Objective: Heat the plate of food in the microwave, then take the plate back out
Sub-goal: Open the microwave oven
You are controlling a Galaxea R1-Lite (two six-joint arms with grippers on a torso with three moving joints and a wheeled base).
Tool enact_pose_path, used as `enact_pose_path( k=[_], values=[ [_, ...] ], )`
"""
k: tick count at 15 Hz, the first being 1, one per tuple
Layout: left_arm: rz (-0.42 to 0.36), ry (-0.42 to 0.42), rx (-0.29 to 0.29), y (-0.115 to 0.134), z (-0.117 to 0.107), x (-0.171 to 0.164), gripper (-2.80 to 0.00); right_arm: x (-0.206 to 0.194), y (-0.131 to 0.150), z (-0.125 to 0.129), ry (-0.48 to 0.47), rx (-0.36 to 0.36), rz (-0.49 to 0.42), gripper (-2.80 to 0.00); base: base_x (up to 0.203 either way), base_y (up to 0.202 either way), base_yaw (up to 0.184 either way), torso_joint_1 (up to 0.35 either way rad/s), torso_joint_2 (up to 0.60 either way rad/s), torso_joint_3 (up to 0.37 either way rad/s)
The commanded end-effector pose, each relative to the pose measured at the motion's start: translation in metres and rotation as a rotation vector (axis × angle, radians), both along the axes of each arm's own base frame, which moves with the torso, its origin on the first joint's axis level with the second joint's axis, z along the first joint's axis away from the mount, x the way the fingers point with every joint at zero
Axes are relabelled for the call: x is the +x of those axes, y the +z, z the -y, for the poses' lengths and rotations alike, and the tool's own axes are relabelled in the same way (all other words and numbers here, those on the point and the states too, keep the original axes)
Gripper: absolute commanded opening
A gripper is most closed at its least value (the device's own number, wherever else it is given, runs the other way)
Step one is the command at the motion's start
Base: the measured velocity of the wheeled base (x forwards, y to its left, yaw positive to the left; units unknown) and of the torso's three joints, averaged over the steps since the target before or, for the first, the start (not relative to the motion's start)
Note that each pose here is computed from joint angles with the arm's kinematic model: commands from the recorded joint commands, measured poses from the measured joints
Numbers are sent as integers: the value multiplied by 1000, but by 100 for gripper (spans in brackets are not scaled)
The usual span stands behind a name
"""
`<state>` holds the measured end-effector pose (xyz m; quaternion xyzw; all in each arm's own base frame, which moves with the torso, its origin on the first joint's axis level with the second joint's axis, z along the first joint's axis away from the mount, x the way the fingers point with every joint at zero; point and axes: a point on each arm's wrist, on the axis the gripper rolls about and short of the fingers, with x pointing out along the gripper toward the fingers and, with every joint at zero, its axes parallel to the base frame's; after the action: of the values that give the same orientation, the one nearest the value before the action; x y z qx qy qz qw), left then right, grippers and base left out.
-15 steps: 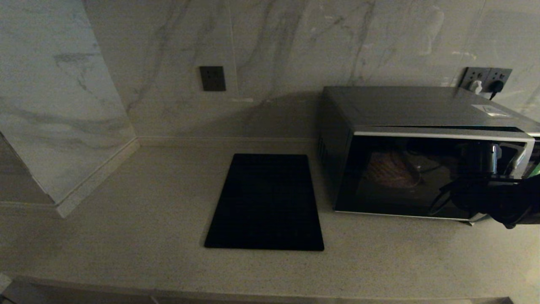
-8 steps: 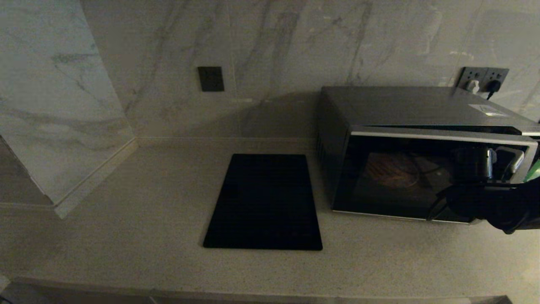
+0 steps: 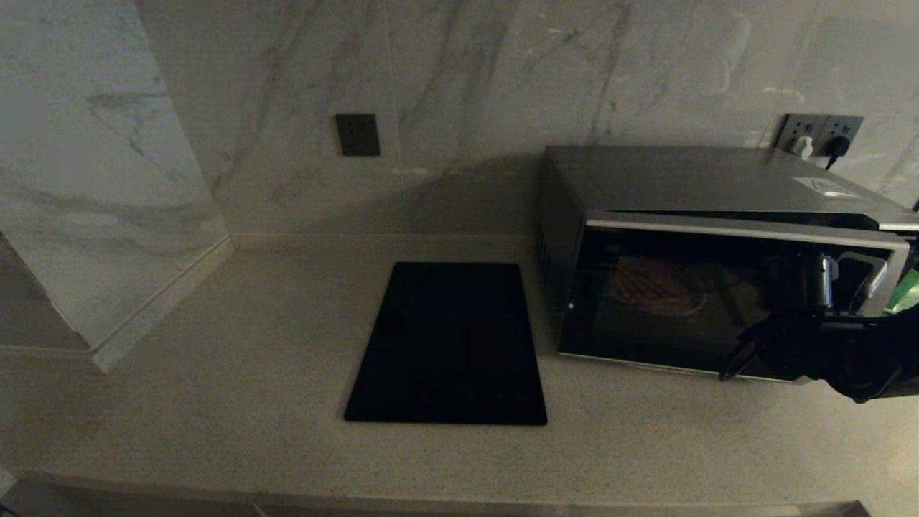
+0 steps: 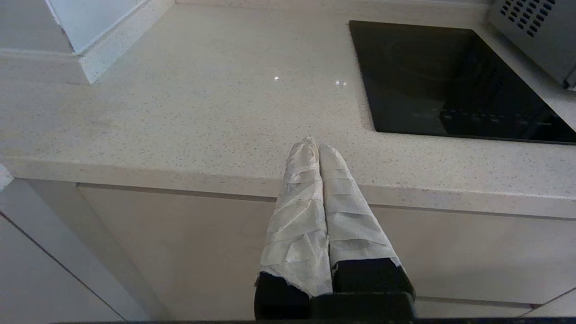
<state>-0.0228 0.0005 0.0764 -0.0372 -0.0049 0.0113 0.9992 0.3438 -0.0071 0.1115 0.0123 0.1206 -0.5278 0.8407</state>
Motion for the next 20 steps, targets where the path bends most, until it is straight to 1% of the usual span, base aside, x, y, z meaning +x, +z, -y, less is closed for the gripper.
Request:
enact_pose_path(
  k=[1, 2, 3, 8, 11, 15, 18, 20],
  values=[
    [-1, 0, -1, 0, 0, 0, -280, -2, 0, -2, 1, -1, 2, -280, 0, 0, 0, 0, 0, 0],
    [-1, 0, -1, 0, 0, 0, -280, -2, 0, -2, 1, 0, 3, -280, 0, 0, 0, 0, 0, 0],
    [0, 0, -1, 0, 0, 0, -280, -2, 0, -2, 1, 1, 6, 0, 0, 0, 0, 0, 0, 0],
    [0, 0, -1, 0, 0, 0, -280, -3, -2, -1, 1, 1, 0, 0, 0, 0, 0, 0, 0, 0],
    [-1, 0, -1, 0, 0, 0, -280, -8, 6, -4, 10, 2, 20, 0, 0, 0, 0, 0, 0, 0],
    [-1, 0, -1, 0, 0, 0, -280, -34, 31, -16, 53, 1, 69, 0, 0, 0, 0, 0, 0, 0],
    [-1, 0, -1, 0, 0, 0, -280, -68, 58, -26, 112, 0, 126, 0, 0, 0, 0, 0, 0, 0],
    [-1, 0, -1, 0, 0, 0, -280, -92, 76, -28, 152, -2, 163, 0, 0, 0, 0, 0, 0, 0]
  ],
)
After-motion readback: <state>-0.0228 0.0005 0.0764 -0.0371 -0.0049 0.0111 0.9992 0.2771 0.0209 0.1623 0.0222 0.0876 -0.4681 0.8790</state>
